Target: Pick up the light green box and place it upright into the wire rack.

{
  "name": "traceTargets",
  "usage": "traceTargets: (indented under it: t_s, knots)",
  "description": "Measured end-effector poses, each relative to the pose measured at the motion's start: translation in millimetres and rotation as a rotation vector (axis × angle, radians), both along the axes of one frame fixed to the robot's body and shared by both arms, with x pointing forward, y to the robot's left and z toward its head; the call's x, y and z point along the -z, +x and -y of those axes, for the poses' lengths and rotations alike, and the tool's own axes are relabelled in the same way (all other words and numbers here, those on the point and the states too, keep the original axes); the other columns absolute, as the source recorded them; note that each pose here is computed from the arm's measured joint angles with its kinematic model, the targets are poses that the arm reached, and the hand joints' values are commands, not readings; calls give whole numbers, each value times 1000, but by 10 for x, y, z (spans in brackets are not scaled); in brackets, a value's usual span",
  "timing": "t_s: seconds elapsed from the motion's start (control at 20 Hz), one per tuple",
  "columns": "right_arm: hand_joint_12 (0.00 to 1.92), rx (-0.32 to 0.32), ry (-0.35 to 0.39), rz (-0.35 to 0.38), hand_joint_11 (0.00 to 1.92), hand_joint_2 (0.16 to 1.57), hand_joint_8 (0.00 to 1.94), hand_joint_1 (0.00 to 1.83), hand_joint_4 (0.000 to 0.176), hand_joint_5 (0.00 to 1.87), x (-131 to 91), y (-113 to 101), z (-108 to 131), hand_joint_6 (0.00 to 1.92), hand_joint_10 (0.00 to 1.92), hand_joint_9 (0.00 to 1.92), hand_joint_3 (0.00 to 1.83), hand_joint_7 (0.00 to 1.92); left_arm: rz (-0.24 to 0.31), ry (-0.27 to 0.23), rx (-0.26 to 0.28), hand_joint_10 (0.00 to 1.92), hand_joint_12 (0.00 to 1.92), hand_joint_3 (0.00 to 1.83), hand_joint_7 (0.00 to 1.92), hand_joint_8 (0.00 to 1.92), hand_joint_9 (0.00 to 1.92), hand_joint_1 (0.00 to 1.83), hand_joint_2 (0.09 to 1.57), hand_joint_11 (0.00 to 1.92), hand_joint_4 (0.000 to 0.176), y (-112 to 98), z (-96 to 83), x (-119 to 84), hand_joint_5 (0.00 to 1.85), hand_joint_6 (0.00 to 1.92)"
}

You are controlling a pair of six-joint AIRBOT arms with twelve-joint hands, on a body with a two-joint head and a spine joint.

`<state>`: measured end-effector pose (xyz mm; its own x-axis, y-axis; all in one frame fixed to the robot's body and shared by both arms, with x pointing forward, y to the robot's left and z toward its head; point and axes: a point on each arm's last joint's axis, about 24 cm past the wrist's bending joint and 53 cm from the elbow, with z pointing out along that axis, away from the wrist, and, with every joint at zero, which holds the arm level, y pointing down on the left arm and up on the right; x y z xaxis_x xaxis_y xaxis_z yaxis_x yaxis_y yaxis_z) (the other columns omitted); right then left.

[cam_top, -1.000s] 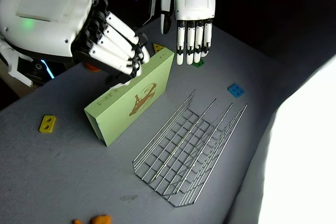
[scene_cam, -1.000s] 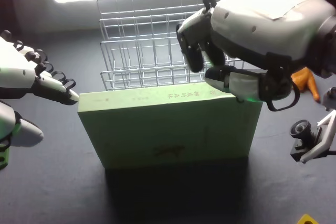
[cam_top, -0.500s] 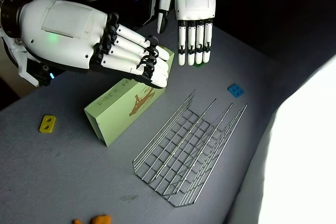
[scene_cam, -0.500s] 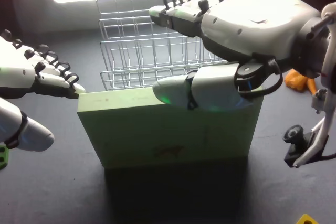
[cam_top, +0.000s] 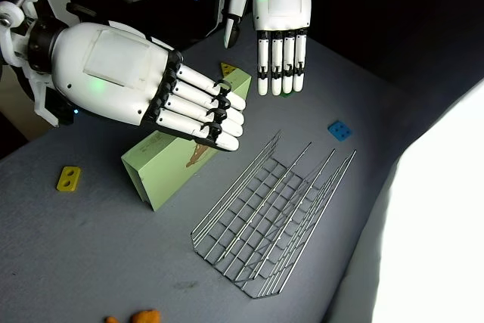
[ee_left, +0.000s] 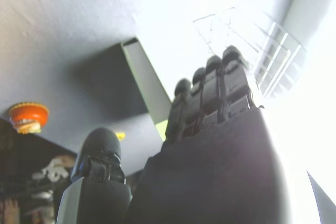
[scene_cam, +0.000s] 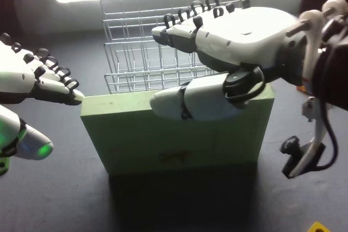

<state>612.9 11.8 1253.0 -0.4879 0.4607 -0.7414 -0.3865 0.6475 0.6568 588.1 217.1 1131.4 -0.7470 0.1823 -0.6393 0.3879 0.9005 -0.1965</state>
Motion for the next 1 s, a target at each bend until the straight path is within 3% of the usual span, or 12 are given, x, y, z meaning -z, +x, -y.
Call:
traceTargets:
  t_s: [0.15,0.3,0.35,0.4,0.45,0.55,0.75,1.0]
  knots:
    - [2,5,-31,-18,2,1091,8,217,0,18,148,44,-18,1,4,25,0,42,1,1,-6,0,0,0,34,5,3,58,1274,0,0,16,-26,-1,70,10]
    - [0,1,-40,-35,0,1090,1,238,0,0,225,64,-55,0,0,4,0,29,1,1,-10,0,0,0,30,2,0,36,1269,0,6,25,-41,-1,57,3]
    - [0,-2,-41,-36,0,1069,3,409,0,0,228,63,-69,0,0,0,0,11,0,1,-10,0,0,0,30,2,0,51,1258,0,11,24,-41,0,59,4]
    - [0,-10,-43,-36,0,1063,3,447,0,0,231,49,-91,0,0,0,0,9,1,1,-10,0,0,0,30,2,0,55,1255,0,12,24,-41,0,60,4]
    - [0,-17,-44,-40,0,1042,0,624,0,0,241,35,-112,0,0,0,0,1,1,1,-10,10,0,0,69,14,29,84,1245,0,3,24,-41,0,94,16]
    - [0,-24,-39,-52,0,1019,0,868,0,0,261,19,-149,0,0,0,0,0,0,1,-10,9,0,0,76,10,33,89,1246,0,0,24,-41,0,102,14]
    - [0,-20,-47,-68,0,991,0,1031,0,0,352,41,-141,0,0,0,0,0,0,2,-10,8,0,0,82,6,40,51,1249,0,0,23,-43,2,82,0]
    - [0,-46,-28,-87,0,995,0,1027,0,0,358,5,-191,0,0,0,0,0,-3,6,-4,2,0,5,92,3,41,35,1265,0,0,16,-22,20,99,3]
